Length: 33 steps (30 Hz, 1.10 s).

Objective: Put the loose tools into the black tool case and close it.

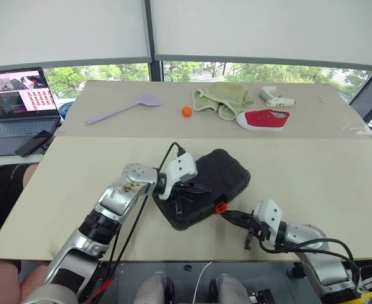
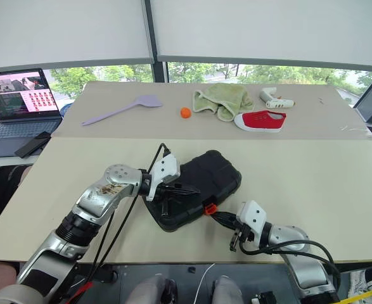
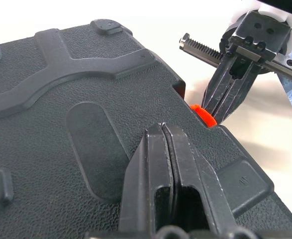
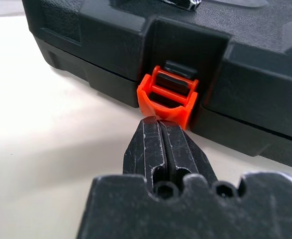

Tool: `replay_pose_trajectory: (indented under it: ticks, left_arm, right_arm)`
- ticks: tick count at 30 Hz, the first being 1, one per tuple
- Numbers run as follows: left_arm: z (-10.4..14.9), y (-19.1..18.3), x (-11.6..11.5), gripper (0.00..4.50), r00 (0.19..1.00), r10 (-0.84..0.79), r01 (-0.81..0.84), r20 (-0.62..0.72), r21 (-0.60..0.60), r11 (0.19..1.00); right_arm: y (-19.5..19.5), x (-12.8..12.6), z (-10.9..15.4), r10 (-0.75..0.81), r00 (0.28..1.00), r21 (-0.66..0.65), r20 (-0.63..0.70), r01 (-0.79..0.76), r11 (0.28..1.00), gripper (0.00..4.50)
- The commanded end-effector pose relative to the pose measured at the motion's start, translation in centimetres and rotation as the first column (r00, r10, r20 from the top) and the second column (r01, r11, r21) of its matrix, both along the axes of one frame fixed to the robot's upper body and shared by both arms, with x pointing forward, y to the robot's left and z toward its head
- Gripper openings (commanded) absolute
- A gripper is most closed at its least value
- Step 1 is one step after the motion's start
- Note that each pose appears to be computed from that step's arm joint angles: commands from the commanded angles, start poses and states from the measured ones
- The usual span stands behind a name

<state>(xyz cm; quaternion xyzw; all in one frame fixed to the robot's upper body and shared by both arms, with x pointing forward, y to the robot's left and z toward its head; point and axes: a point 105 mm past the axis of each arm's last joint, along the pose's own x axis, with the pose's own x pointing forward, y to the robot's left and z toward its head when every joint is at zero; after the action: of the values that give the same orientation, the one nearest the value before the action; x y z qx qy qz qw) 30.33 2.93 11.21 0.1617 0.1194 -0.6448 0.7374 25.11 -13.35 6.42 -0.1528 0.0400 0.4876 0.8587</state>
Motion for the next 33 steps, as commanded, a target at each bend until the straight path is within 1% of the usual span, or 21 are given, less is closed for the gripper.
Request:
replay_pose_trajectory:
  ticks: [1, 6, 10, 14, 17, 19, 22, 27, 29, 30, 33]
  left_arm:
    - [-5.4, 1.9, -0.6, 0.08, 0.98, 0.091, -0.064, -0.179, 0.151, 0.986]
    - [-5.5, 1.9, -0.6, 0.08, 0.98, 0.088, -0.06, -0.18, 0.154, 0.986]
    - [-5.7, 2.0, -0.7, 0.08, 0.979, 0.084, -0.054, -0.185, 0.162, 0.985]
    - [-5.9, 1.9, -0.7, 0.08, 0.979, 0.083, -0.053, -0.188, 0.163, 0.985]
    - [-6.0, 1.8, -0.7, 0.08, 0.978, 0.079, -0.047, -0.191, 0.163, 0.985]
    - [-6.1, 1.7, -0.7, 0.08, 0.978, 0.076, -0.044, -0.193, 0.163, 0.986]
    - [-6.1, 1.6, -0.7, 0.08, 0.978, 0.074, -0.041, -0.196, 0.163, 0.986]
    - [-6.3, 1.6, -0.8, 0.08, 0.977, 0.071, -0.038, -0.202, 0.165, 0.986]
    - [-6.3, 1.6, -0.8, 0.08, 0.977, 0.072, -0.039, -0.203, 0.165, 0.985]
    - [-6.3, 1.7, -0.7, 0.08, 0.977, 0.073, -0.039, -0.202, 0.166, 0.985]
    - [-6.3, 1.8, -0.8, 0.08, 0.976, 0.075, -0.041, -0.203, 0.168, 0.985]
  right_arm:
    - [0.0, 0.5, 1.1, -0.028, 0.999, 0.02, 0.042, 0.027, 0.999, 0.0]
    - [0.7, 1.0, 1.4, -0.049, 0.997, 0.078, 0.059, 0.045, 0.996, 0.0]
    - [1.1, 0.9, 1.8, -0.044, 0.997, 0.126, 0.07, 0.035, 0.991, 0.0]
    - [0.9, 1.0, 3.5, -0.089, 0.989, 0.205, 0.117, 0.063, 0.977, 0.0]
    - [0.2, 1.1, 4.4, -0.126, 0.977, 0.211, 0.174, 0.088, 0.974, 0.0]
    - [-0.1, 1.0, 4.9, -0.145, 0.972, 0.233, 0.183, 0.101, 0.967, 0.0]
    - [-0.2, 0.8, 5.4, -0.158, 0.974, 0.269, 0.164, 0.11, 0.957, 0.0]
    - [-0.1, 0.3, 4.9, -0.15, 0.979, 0.26, 0.136, 0.111, 0.959, 0.0]
    - [-0.6, 0.4, 4.8, -0.174, 0.977, 0.262, 0.119, 0.138, 0.955, 0.0]
    - [-0.8, 0.1, 4.4, -0.169, 0.983, 0.248, 0.079, 0.145, 0.958, 0.0]
    - [-1.5, -0.6, 3.8, -0.165, 0.986, 0.22, 0.013, 0.158, 0.963, 0.0]
